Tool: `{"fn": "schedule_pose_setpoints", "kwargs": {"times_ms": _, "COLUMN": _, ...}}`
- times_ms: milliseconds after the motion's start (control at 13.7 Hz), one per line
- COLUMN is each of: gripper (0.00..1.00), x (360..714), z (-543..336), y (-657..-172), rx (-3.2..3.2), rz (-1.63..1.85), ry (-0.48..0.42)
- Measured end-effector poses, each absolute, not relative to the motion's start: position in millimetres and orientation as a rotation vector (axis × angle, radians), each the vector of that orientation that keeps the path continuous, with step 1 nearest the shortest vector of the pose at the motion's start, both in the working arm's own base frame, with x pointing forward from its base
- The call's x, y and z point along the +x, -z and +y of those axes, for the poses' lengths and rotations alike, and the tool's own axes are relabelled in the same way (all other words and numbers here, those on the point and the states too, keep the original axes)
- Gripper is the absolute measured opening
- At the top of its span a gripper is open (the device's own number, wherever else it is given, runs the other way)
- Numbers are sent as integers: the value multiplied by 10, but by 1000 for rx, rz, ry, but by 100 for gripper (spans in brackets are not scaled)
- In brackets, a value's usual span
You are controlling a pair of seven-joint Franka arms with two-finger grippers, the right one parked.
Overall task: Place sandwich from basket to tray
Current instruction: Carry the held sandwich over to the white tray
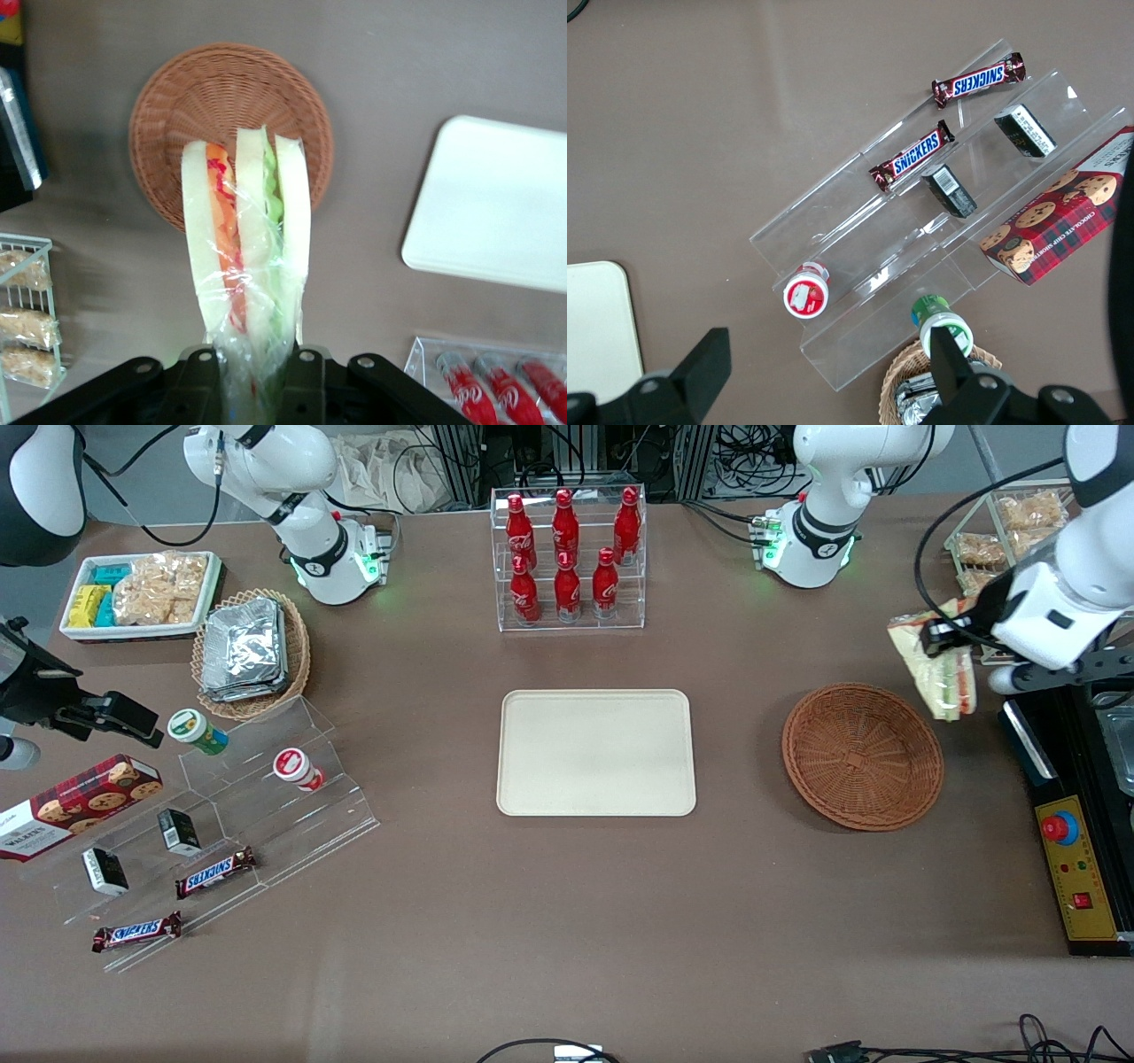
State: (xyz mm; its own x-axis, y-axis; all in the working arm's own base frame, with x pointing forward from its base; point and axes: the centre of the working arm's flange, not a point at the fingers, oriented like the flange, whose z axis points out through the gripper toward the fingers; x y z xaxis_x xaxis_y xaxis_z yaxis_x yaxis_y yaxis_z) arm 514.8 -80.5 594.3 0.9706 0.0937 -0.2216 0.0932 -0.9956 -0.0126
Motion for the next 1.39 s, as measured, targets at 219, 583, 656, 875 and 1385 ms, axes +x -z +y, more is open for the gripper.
{"fn": "schedule_pose_setpoints", "kwargs": {"times_ms": 219, "gripper": 19, "x": 5099, "z": -1957, "y": -5832, "rx": -3073, "rz": 118, "ry": -373}}
{"fn": "schedule_pose_setpoints", "kwargs": {"times_ms": 583, "gripper": 19, "x": 4757, "z": -3195, "y": -5722, "rx": -3051, "rz": 144, "ry": -372}}
{"fn": "schedule_pose_setpoints", "kwargs": {"times_ms": 656, "gripper": 19, "x": 4791, "z": -3210, "y": -5685, "rx": -3058, "rz": 129, "ry": -363}}
{"fn": "schedule_pose_setpoints", "kwargs": {"times_ms": 875, "gripper": 19, "x": 4909, "z": -3255, "y": -5251, "rx": -3079, "rz": 116, "ry": -341}}
{"fn": "schedule_pose_setpoints", "kwargs": {"times_ms": 1385, "gripper": 19, "x": 4701, "z": -3356, "y": -3237, "rx": -3096, "rz": 61, "ry": -208}}
